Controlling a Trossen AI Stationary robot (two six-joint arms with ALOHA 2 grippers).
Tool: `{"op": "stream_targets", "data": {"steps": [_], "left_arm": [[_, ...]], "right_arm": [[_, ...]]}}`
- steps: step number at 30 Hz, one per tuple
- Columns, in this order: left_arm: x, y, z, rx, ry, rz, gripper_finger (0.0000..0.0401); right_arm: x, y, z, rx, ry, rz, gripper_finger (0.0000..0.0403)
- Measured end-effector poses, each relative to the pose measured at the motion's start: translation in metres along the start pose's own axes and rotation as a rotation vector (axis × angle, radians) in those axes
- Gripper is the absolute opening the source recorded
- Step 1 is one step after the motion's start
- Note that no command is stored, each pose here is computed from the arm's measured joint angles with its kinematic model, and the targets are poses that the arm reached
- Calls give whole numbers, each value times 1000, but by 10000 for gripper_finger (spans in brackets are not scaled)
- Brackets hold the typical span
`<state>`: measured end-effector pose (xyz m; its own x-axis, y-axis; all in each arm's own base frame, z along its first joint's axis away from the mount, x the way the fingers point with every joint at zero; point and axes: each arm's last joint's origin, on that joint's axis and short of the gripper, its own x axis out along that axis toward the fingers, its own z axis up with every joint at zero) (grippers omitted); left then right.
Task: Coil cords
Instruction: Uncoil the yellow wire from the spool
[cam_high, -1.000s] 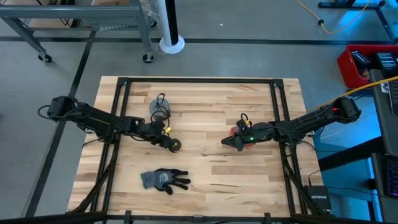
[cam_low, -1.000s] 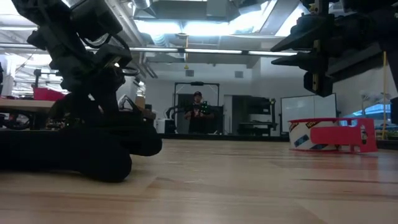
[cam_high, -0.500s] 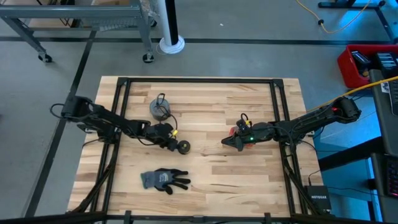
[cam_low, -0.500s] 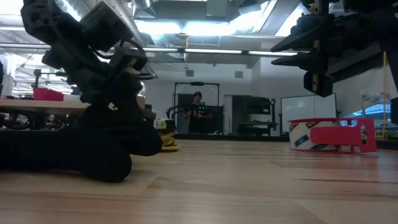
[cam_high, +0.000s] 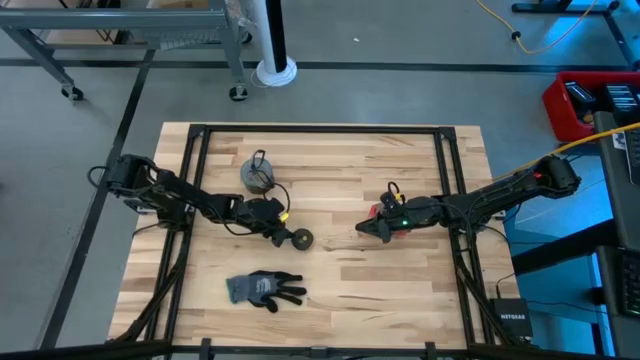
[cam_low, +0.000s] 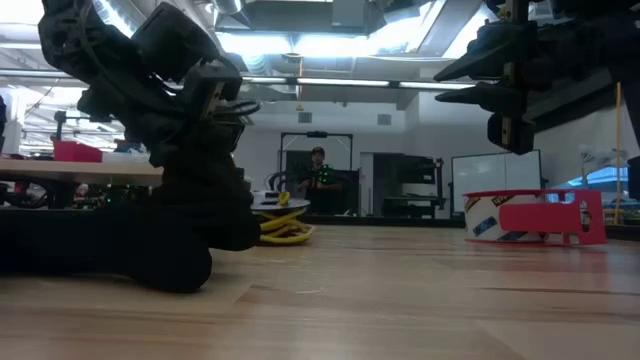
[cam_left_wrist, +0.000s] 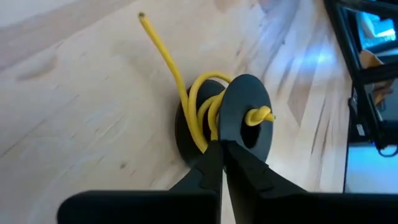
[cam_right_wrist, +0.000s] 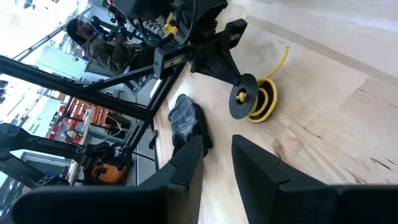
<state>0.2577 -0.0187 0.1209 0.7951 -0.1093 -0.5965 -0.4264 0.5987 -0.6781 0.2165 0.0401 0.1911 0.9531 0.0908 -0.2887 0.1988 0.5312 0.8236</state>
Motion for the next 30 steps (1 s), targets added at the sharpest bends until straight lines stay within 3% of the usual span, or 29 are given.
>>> {"op": "stream_targets", "data": {"steps": [10,16,30], "left_arm": [[-2,11,19,254,-141,123,1],[-2,3,46,452,-236,158,1],[-6,14,66,386,-274,178,0]], "right_arm": [[-1,-1,6,3,-188,-83,90],[-1,-2,8,4,-248,-112,90],[-1,-2,7,8,-237,-107,90]]}}
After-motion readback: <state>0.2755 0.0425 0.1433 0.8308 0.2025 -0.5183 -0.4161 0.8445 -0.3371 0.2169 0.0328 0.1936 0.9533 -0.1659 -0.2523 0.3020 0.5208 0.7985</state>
